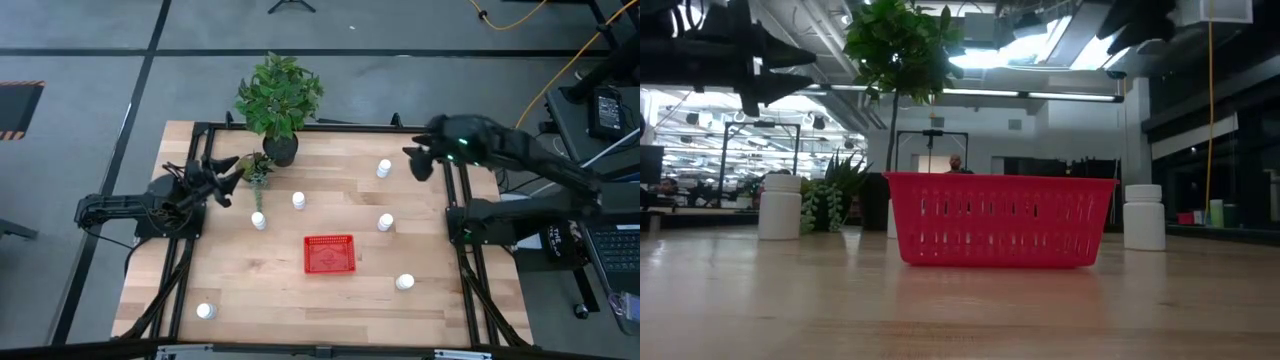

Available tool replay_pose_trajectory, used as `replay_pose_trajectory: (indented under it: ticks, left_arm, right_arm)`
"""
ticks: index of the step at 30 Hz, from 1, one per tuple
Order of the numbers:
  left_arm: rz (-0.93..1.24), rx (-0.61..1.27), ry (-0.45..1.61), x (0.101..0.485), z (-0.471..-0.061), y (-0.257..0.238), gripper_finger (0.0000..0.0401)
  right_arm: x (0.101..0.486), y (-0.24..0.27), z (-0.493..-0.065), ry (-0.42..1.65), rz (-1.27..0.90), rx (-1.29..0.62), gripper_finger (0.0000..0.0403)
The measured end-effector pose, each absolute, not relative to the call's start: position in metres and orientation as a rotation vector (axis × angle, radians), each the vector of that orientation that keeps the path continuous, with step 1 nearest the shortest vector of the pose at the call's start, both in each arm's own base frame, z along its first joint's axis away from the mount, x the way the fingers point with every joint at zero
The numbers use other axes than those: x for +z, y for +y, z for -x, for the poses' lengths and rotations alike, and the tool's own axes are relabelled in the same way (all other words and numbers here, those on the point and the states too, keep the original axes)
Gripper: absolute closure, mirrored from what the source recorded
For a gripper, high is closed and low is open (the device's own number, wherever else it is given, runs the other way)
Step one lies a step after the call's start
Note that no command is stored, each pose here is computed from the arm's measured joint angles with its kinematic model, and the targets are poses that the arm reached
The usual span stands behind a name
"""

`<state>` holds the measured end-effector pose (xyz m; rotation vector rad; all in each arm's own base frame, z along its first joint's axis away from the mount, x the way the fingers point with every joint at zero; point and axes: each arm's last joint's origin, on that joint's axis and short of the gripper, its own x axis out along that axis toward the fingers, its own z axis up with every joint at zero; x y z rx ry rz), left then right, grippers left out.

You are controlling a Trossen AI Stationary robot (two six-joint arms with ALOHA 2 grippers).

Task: Pick and place pill bottles into a basket
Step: Put the white pill bottles into the red bin

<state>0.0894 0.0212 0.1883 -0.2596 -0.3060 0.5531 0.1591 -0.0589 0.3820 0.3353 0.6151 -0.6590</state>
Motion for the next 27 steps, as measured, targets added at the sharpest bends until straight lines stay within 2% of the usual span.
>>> replay_pose_trajectory:
  ticks: [5, 9, 16, 27]
  left_arm:
    - [0.25, 0.55, -0.261, 0.184, -0.09, 0.021, 0.0156]
    - [0.262, 0.531, -0.227, 0.181, -0.091, 0.021, 0.0156]
    - [0.259, 0.517, -0.15, 0.174, -0.093, 0.02, 0.0155]
    - [0.313, 0.517, -0.163, 0.173, -0.093, 0.02, 0.0155]
  right_arm:
    - [0.361, -0.087, -0.192, 0.817, -0.417, -0.661, 0.0082]
    - [0.323, -0.117, -0.215, 0.989, -0.481, -0.674, 0.0046]
    - [0.257, -0.157, -0.242, 1.219, -0.562, -0.699, 0.0041]
    - [0.197, -0.184, -0.264, 1.372, -0.564, -0.678, 0.0041]
